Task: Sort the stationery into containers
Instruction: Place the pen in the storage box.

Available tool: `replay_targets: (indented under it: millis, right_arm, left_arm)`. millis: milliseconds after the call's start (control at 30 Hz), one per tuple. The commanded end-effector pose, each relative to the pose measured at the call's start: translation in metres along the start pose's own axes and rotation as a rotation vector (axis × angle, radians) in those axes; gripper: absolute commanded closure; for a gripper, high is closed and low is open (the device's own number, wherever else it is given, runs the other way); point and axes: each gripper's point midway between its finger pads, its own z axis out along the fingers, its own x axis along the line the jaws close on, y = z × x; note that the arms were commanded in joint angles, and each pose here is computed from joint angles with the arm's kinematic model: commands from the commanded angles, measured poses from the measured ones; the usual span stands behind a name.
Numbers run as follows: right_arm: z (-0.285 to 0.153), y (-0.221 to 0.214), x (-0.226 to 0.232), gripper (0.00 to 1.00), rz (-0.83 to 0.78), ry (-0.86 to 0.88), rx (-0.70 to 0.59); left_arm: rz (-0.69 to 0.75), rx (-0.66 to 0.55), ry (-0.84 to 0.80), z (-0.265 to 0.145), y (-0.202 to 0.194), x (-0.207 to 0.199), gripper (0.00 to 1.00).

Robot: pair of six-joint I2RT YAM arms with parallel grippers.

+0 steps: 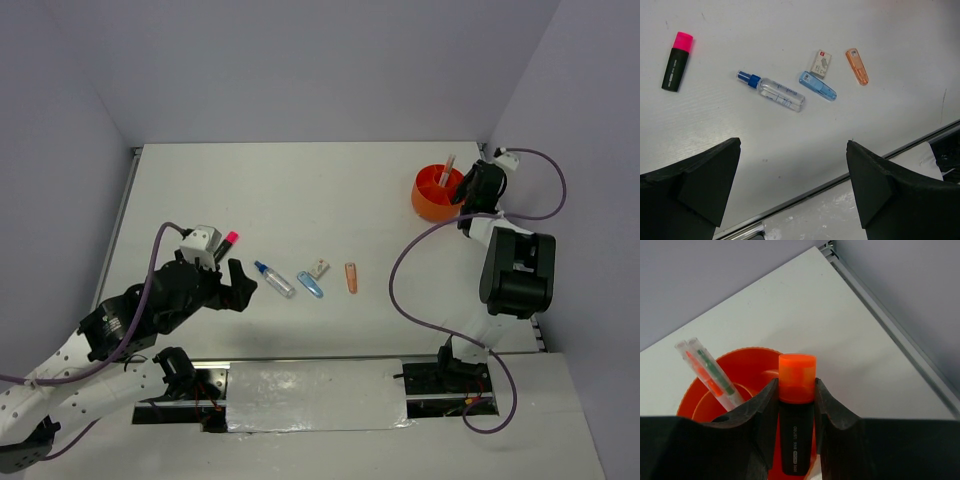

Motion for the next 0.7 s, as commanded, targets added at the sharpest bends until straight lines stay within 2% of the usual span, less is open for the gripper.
replay_targets:
  millis: [0, 33, 67, 133, 167, 233, 267, 467, 500, 533, 567, 667]
  right_arm:
    - [-0.017, 0.042, 0.004, 0.66, 0.03, 0.018, -0.132]
    - [-0.02, 0.045, 0.004, 0.6, 0.033, 0.02, -0.142]
    - [-0.022, 0.044, 0.005, 0.46, 0.032, 0.022, -0.145]
    - [-0.027, 0.047, 0.006, 0.36, 0.035, 0.035, -0.154]
    - [-0.03, 0.054, 0.01, 0.24, 0.043, 0.046, -0.166]
    - [-0.034, 0.06, 0.013, 0.18, 0.055, 0.06, -0.174]
    - [-0.037, 0.064, 0.016, 0.02, 0.064, 0.071, -0.182]
    - [-0.069, 0.109, 0.036, 0.0, 0.204, 0.126, -0.219]
    - [-0.073, 0.098, 0.038, 0.0, 0.222, 0.105, -0.159]
    - [-0.084, 0.11, 0.046, 0.0, 0.265, 0.12, -0.162]
    - [-0.09, 0.097, 0.05, 0.0, 0.263, 0.113, -0.098]
    - [-0.125, 0.083, 0.089, 0.0, 0.222, 0.196, -0.033]
  left_arm:
    - [0.003, -0.056, -0.029, -0.003, 0.015, -0.006, 0.01]
    - [0.005, -0.056, -0.03, -0.004, 0.015, -0.006, 0.01]
    - [0.004, -0.055, -0.03, -0.003, 0.015, -0.006, 0.01]
    - [0.003, -0.058, -0.032, -0.004, 0.015, -0.006, 0.01]
    - [0.002, -0.058, -0.034, -0.004, 0.016, -0.006, 0.01]
    - [0.003, -0.058, -0.035, -0.004, 0.015, -0.007, 0.01]
    - [0.004, -0.057, -0.034, -0.004, 0.015, -0.007, 0.01]
    - [0.001, -0.053, 0.016, 0.0, 0.017, -0.001, 0.01]
    - [0.001, -0.058, 0.045, 0.002, 0.018, 0.004, 0.01]
    - [-0.003, -0.061, 0.076, 0.004, 0.022, 0.009, 0.01]
    - [0.005, -0.041, 0.106, 0.01, 0.02, 0.013, 0.01]
    - [0.021, 0.009, 0.23, 0.034, 0.018, 0.034, 0.01]
